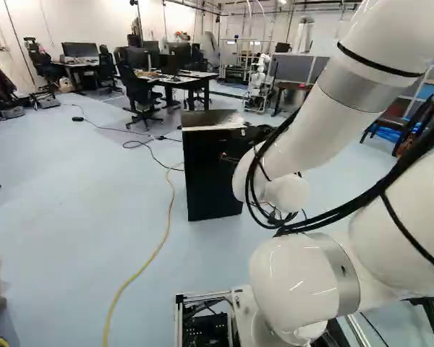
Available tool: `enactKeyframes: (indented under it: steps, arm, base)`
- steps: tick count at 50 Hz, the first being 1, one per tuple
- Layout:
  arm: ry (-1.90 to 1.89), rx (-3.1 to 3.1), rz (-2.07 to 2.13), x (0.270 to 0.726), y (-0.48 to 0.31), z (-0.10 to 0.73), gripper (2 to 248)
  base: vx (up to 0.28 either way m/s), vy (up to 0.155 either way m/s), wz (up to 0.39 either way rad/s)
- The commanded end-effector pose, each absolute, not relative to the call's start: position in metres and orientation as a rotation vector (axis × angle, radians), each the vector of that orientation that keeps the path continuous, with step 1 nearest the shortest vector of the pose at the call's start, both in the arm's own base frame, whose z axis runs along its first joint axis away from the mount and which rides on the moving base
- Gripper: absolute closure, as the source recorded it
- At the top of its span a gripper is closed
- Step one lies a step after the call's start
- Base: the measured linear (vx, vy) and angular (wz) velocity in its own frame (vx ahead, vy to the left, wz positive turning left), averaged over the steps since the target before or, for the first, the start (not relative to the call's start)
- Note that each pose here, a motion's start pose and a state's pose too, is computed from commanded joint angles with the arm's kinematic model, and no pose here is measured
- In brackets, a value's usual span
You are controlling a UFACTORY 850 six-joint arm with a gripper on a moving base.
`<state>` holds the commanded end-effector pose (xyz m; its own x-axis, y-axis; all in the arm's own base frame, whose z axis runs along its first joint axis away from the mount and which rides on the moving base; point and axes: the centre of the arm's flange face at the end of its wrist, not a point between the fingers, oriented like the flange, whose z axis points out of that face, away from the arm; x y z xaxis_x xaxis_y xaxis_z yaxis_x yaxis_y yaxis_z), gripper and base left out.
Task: Grab a drink from the fridge
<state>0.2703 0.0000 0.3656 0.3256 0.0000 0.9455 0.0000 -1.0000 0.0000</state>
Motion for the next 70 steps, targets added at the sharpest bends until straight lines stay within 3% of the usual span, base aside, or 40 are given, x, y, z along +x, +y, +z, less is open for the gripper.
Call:
enactKeyframes:
  steps: [37,70]
  arm:
    - [0.0,2.558,1.824,0.2703,0.0,0.3656,3]
    - [0.0,2.558,1.824,0.2703,0.0,0.3656,3]
  base:
    - [-0.001,0.016,-0.003]
    - [0.015,0.066,-0.01]
